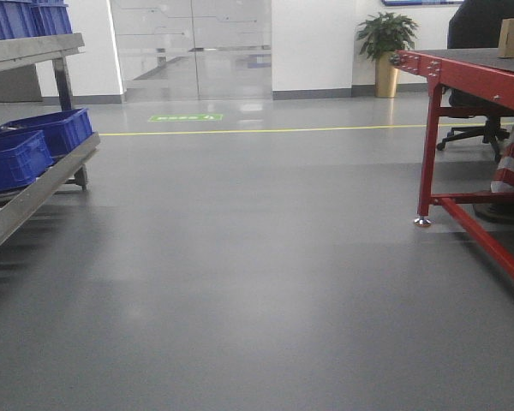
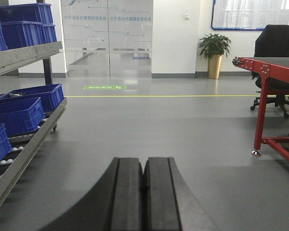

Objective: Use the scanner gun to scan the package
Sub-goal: 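Drive the base forward past the blue-crate shelf toward the glass doors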

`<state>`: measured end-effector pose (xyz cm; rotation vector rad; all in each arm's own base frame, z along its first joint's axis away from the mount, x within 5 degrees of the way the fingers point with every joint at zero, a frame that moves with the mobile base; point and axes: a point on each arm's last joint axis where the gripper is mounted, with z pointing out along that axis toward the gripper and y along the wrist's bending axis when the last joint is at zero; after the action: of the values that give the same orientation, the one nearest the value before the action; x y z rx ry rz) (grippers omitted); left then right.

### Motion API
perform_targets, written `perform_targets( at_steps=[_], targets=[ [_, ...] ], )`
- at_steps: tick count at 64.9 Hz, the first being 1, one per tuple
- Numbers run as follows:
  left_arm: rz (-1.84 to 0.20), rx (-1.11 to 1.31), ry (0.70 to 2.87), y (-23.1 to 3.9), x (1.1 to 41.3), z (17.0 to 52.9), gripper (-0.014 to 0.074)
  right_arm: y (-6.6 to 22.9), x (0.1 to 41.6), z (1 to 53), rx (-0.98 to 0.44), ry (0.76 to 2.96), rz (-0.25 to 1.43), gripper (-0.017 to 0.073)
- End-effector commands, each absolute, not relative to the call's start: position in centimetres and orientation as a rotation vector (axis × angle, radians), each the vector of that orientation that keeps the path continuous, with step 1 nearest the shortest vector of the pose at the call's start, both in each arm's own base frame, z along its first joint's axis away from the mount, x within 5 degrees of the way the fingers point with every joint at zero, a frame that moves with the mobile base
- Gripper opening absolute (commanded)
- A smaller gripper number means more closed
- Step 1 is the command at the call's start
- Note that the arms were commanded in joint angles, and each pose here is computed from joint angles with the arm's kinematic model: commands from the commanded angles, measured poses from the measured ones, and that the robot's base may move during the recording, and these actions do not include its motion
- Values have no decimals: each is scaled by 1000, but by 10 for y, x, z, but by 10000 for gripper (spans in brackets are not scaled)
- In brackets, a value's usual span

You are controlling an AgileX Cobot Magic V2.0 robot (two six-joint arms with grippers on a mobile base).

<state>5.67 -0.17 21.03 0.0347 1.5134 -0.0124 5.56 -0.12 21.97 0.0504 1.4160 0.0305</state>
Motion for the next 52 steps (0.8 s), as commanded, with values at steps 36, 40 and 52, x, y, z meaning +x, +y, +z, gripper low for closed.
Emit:
perform_targets(
  at_steps=[36, 40, 52],
  targets=[
    [-16, 30, 1494, -2, 56, 212, -111, -2, 55, 221, 53, 1393, 22, -162],
    [-16, 30, 1494, -2, 56, 212, -111, -2, 55, 221, 53, 1393, 22, -162],
    [-16, 30, 1494, -2, 56, 212, -111, -2, 55, 221, 53, 1393, 22, -162]
  ],
)
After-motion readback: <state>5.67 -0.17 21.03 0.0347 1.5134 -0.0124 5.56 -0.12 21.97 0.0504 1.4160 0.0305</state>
